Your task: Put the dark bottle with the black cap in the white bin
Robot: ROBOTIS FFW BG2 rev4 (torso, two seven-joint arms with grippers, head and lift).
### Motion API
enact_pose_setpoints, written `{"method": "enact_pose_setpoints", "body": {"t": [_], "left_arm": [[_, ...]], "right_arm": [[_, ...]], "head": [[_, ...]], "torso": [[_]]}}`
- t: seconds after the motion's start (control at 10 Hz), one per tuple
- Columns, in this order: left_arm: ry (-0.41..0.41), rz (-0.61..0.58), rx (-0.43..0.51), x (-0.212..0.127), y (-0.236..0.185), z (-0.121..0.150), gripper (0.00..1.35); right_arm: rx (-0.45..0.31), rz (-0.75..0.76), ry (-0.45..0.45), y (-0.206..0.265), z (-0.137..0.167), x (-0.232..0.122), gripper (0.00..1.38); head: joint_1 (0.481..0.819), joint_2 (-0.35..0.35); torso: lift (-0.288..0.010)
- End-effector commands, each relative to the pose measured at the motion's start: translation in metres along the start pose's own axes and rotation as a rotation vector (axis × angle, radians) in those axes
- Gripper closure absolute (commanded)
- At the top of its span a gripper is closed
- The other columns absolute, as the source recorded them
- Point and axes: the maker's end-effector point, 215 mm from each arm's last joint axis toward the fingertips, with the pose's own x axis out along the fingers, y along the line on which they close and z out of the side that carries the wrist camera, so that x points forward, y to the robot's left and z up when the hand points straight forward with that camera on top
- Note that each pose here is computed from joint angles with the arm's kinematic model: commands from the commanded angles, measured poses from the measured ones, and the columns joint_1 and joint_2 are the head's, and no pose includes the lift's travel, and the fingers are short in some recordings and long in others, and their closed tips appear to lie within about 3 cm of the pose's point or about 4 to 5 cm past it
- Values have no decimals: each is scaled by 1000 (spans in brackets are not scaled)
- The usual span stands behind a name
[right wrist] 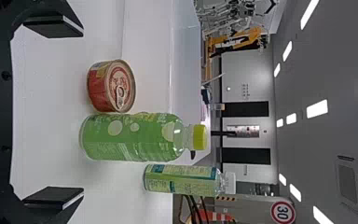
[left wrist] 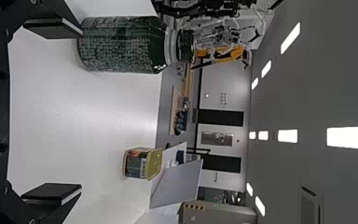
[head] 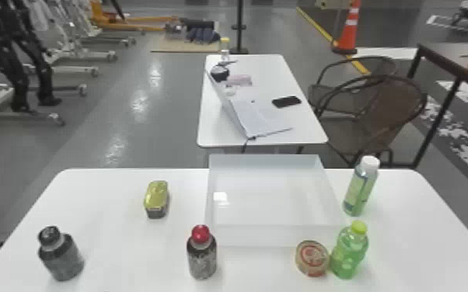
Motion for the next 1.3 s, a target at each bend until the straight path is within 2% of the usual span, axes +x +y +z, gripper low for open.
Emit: {"method": "enact_pose_setpoints", "body": {"t": [0.0,0.3,0.4,0.8,1.0,1.2], "left_arm": [[-30,40,-4,11,4,7,137],[-58,193,-88,24,-4,10,137],[-55,244,-147,26,-13,5,137],[-96,339,-86,55,20,19,137],[-85,365,-62,66,38,14,137],[-62,342,-36,81,47,9,137]], "right_arm": [[1,-1,2,0,-1,0,98],[8,-2,4,2,-3,0,98],[12,-4,2,3,-3,0,98],[23,-11,-2,4,-4,-2,96],[26,-11,-2,5,-4,-2,98],[32,-13,-3,5,-5,-2,96]], "head": [[549,0],[549,0],[549,0],[549,0],[549,0],[549,0]], "torso": [[-100],[-100],[-100],[-100],[-100],[-100]]}}
